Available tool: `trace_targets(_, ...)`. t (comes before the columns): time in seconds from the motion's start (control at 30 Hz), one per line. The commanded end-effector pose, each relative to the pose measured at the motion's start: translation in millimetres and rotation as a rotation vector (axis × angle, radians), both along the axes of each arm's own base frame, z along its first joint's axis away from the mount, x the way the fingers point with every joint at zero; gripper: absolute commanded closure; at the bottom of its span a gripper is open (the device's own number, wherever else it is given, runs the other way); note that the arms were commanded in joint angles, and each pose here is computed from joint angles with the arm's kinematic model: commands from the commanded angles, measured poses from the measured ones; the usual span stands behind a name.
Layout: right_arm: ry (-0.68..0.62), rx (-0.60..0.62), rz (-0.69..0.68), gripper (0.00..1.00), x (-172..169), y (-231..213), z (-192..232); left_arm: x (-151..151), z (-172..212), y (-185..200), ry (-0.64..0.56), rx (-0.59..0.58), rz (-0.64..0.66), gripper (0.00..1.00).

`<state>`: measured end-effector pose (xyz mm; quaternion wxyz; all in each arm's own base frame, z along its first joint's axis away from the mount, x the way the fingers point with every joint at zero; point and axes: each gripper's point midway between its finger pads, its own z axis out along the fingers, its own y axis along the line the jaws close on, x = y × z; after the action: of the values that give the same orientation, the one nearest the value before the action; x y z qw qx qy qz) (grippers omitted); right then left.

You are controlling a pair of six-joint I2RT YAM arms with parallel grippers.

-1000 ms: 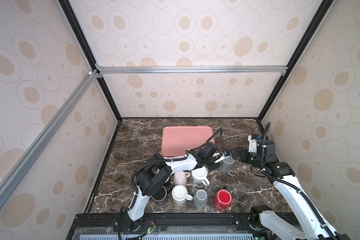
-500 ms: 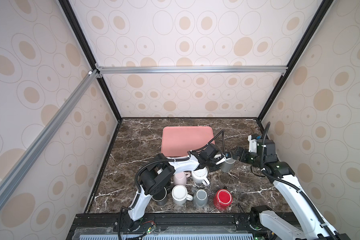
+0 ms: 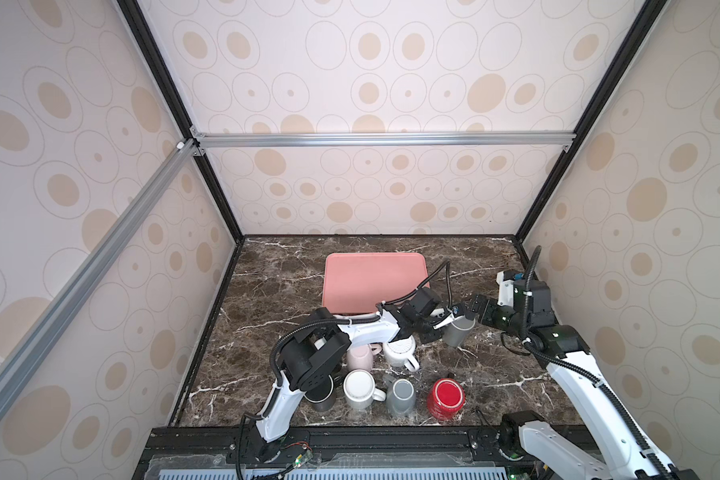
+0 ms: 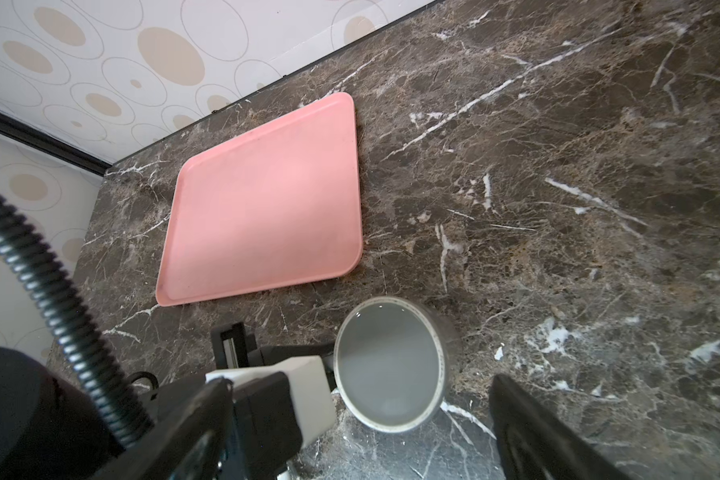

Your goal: Turn the mug right side up

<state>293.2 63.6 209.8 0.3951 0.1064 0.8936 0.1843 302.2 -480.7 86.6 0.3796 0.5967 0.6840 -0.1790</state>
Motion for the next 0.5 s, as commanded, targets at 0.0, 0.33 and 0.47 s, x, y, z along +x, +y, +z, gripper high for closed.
trace_targets(0.0, -0.021, 0.02, -0.019, 0.02, -1.9, -2.0, 2.7, 1.7, 28.4, -15.5, -0.096, -0.062, -0.027, 0.99)
trace_targets(0.33, -0.152, 0.063, -0.015, 0.01, -1.7, 0.8, 25.9, 7.6, 72.2, -7.7, -0.178, -0.221, 0.053, 1.0)
trace_targets(0.47, -0.281, 0.11, 0.008, 0.01, -6.7, 5.8, 48.7, 13.0, 99.2, 1.0, -0.192, -0.32, 0.099, 1.0)
